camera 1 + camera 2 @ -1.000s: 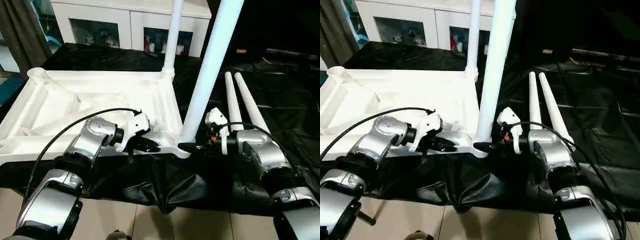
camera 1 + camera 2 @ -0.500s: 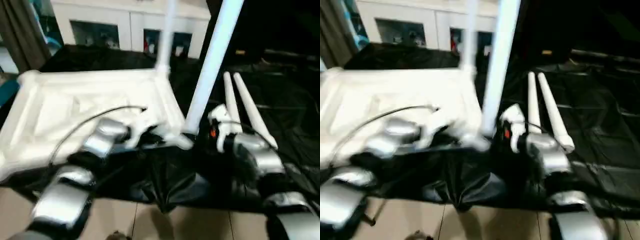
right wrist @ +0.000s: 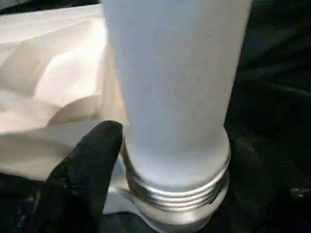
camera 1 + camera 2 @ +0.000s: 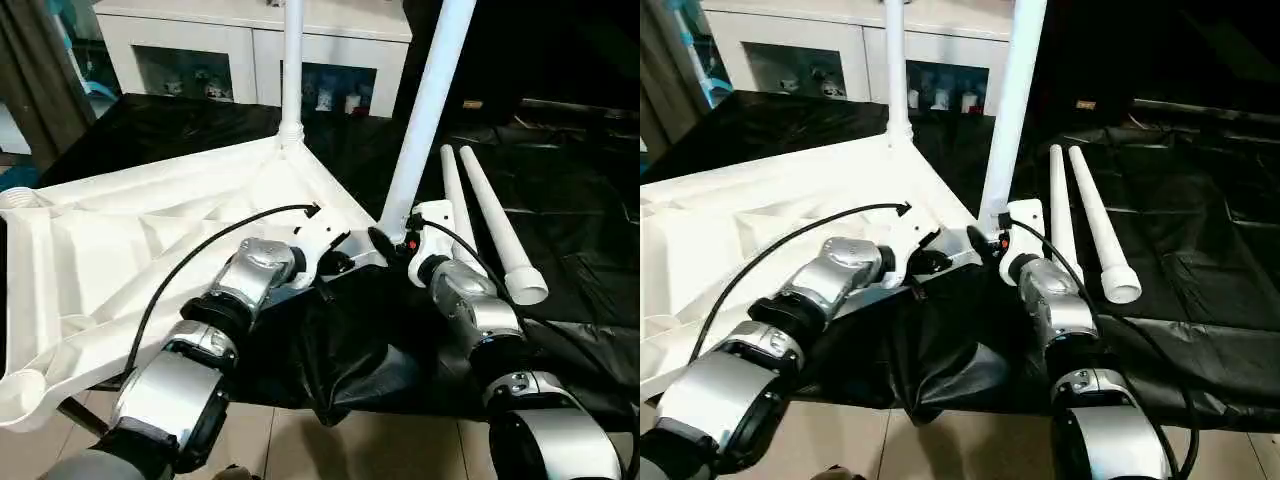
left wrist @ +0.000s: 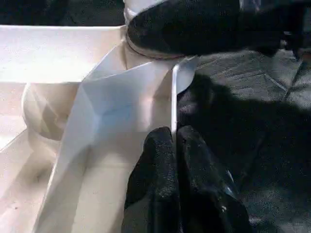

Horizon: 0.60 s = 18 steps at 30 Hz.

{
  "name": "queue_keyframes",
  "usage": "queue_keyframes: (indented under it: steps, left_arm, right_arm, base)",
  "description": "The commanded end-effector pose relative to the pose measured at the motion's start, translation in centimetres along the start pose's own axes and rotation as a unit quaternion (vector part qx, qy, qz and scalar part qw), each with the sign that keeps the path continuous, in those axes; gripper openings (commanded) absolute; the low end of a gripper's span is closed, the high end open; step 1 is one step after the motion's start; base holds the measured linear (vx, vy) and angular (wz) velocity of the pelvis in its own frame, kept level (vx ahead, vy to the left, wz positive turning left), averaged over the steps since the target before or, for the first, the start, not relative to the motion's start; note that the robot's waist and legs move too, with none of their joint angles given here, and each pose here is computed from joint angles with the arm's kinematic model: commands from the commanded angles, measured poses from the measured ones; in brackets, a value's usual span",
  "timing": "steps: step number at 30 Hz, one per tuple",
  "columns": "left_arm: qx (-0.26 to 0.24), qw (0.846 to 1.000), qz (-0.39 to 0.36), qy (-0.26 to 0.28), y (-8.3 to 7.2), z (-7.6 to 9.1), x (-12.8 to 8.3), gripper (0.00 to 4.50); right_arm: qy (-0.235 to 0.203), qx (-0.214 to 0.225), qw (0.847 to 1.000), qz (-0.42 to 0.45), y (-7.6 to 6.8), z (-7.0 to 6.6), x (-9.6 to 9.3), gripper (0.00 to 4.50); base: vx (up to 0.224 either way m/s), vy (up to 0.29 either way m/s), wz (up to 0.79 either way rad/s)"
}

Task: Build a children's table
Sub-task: Rotate leg to tighten

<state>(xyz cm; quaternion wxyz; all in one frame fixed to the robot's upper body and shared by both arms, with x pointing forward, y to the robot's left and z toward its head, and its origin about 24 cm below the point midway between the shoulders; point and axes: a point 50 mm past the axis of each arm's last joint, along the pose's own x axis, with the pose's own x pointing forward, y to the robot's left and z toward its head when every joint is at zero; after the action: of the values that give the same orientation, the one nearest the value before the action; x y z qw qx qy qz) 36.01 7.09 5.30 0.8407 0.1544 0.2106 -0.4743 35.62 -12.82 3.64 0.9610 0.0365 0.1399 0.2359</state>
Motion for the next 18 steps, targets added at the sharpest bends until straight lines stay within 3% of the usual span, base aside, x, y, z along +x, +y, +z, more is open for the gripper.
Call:
queue_keyframes:
  steps: [1, 10, 15, 18]
  left_arm:
    - [0.047, 0.995, -0.069, -0.054, -0.7, 1.3, -0.4, 0.00]
    - [0.086, 0.980, -0.175, -0.027, -0.1, -0.9, -3.6, 0.00]
    - [0.093, 0.976, -0.197, -0.018, 0.1, -1.4, -4.6, 0.00]
    - [0.096, 0.976, -0.196, -0.015, 0.3, -1.4, -4.9, 0.00]
  right_arm:
    - [0.045, -0.037, 0.991, 0.119, 1.6, -1.1, -0.3, 3.74]
    - [0.072, -0.107, 0.958, 0.258, -1.0, 0.5, -3.4, 3.74]
    - [0.086, -0.113, 0.945, 0.295, -1.4, 1.0, -4.2, 3.74]
    - [0.101, -0.115, 0.939, 0.307, -1.2, 0.7, -4.2, 3.50]
  base:
    - [0.000, 0.000, 0.00]
    - [0.000, 0.000, 0.00]
    - [0.000, 0.000, 0.00]
    - [0.000, 0.000, 0.00]
